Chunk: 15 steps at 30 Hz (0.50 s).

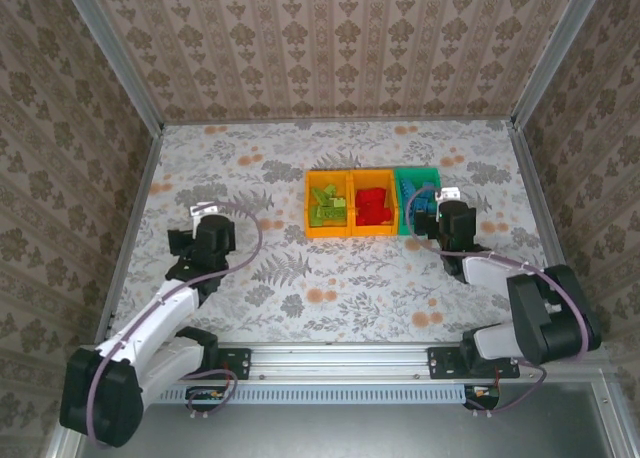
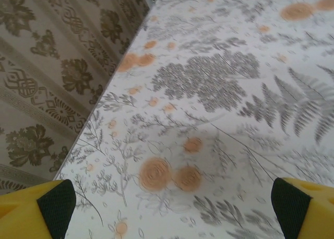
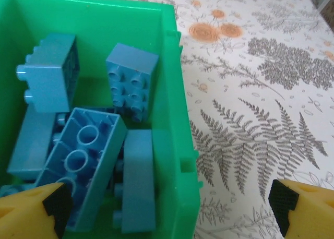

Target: Sort the legos into containers by color

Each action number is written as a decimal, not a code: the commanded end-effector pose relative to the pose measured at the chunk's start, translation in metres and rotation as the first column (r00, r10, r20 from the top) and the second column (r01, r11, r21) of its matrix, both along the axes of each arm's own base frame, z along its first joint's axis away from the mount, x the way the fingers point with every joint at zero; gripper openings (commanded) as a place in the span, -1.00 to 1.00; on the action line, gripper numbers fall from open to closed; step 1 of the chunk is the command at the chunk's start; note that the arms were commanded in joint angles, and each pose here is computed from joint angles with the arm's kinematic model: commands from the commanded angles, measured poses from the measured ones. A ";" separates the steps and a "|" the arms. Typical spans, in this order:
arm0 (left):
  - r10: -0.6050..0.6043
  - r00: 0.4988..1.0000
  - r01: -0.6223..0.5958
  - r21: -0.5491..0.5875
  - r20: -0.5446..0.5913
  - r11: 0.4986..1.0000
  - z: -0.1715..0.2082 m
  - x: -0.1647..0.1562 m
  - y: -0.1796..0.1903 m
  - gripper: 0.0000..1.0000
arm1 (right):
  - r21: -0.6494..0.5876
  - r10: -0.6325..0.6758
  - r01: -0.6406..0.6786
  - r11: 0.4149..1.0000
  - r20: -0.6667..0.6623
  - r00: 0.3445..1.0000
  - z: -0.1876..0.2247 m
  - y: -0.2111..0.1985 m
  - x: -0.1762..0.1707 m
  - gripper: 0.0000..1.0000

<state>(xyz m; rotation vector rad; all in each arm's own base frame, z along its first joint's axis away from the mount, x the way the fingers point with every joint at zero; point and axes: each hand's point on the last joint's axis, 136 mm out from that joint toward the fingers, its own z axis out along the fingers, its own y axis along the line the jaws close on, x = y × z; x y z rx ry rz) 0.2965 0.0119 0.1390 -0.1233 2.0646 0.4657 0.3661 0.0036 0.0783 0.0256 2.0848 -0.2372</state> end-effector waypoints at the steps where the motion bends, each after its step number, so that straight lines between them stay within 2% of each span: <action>1: -0.050 0.993 0.054 -0.043 0.105 0.998 0.004 0.016 0.005 1.00 | 0.037 -0.038 0.029 0.999 0.260 0.965 0.039 -0.011 0.021 0.99; 4: -0.061 0.988 0.075 -0.097 0.141 0.993 -0.006 0.023 0.010 1.00 | 0.097 -0.035 0.010 0.995 0.258 0.966 0.028 -0.017 0.021 0.99; 5: -0.088 0.984 0.105 -0.107 0.152 0.989 -0.008 0.027 0.008 1.00 | 0.088 -0.026 0.003 0.996 0.266 0.964 0.027 -0.016 0.024 0.99; 7: -0.136 0.977 0.156 -0.111 0.164 0.982 -0.015 0.037 0.007 1.00 | 0.092 0.001 -0.020 0.996 0.197 0.980 0.021 -0.011 0.027 0.99; 9: -0.124 0.977 0.147 -0.129 0.172 0.981 -0.015 0.048 0.014 1.00 | 0.096 0.010 -0.030 0.995 0.197 0.980 0.022 -0.011 0.030 0.99; 13: -0.207 0.954 0.249 -0.182 0.219 0.951 -0.015 0.075 0.005 1.00 | 0.097 0.010 -0.030 0.995 0.199 0.980 0.022 -0.011 0.030 0.99; 15: -0.255 0.937 0.299 -0.172 0.238 0.939 -0.016 0.085 -0.001 1.00 | 0.098 0.011 -0.031 0.995 0.197 0.980 0.022 -0.011 0.030 0.99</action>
